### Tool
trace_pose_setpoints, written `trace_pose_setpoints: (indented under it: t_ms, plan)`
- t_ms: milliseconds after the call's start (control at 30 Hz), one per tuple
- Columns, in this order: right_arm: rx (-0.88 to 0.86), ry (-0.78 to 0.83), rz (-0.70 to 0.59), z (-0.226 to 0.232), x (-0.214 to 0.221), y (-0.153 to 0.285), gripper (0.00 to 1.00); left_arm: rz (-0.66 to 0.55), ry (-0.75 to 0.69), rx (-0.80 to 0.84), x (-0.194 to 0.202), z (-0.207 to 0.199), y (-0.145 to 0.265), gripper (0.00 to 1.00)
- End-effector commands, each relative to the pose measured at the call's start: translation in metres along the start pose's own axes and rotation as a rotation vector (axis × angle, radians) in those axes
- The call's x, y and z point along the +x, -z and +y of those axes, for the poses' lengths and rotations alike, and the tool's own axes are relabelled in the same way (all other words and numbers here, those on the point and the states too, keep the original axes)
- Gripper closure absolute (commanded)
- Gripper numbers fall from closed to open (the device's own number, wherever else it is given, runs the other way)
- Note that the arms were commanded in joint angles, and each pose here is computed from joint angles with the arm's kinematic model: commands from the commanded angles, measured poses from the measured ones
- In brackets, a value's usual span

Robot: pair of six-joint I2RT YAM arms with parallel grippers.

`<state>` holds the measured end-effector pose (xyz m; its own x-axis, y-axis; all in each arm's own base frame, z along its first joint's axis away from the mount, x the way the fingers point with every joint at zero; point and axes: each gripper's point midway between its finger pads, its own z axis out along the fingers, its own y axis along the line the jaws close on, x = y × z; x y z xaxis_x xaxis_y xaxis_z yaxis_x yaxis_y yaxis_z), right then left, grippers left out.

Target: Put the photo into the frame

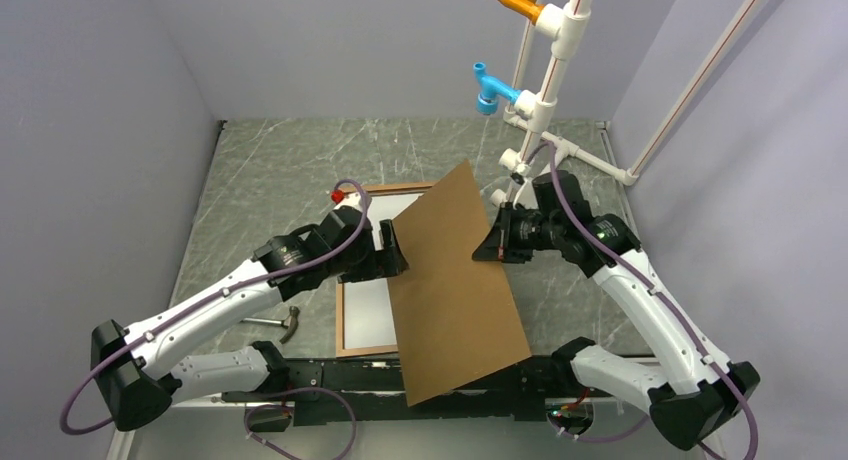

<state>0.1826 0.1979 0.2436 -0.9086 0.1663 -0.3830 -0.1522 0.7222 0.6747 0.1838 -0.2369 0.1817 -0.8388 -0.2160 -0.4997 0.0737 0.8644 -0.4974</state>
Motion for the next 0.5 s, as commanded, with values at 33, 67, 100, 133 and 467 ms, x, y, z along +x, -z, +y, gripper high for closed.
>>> trace_pose_setpoints:
  t_ms: [33,67,100,133,467]
  plan:
    - [-0.080,0.073,-0.122,0.048,-0.026,0.006,1.00,-0.019,0.002,0.140,-0.021,-0.035,-0.002,0.06]
    - [-0.075,0.088,-0.135,0.054,-0.030,0.008,1.00,-0.024,0.012,0.154,-0.024,-0.038,-0.004,0.08]
    - [-0.064,0.099,-0.134,0.056,-0.030,0.007,1.00,-0.020,0.020,0.171,-0.024,-0.041,-0.007,0.10]
    - [-0.063,0.112,-0.150,0.062,-0.034,0.011,1.00,-0.016,0.029,0.185,-0.025,-0.043,-0.010,0.12]
    - [-0.015,0.188,-0.200,0.088,-0.057,0.019,1.00,0.057,0.040,0.147,-0.019,-0.044,-0.046,0.32]
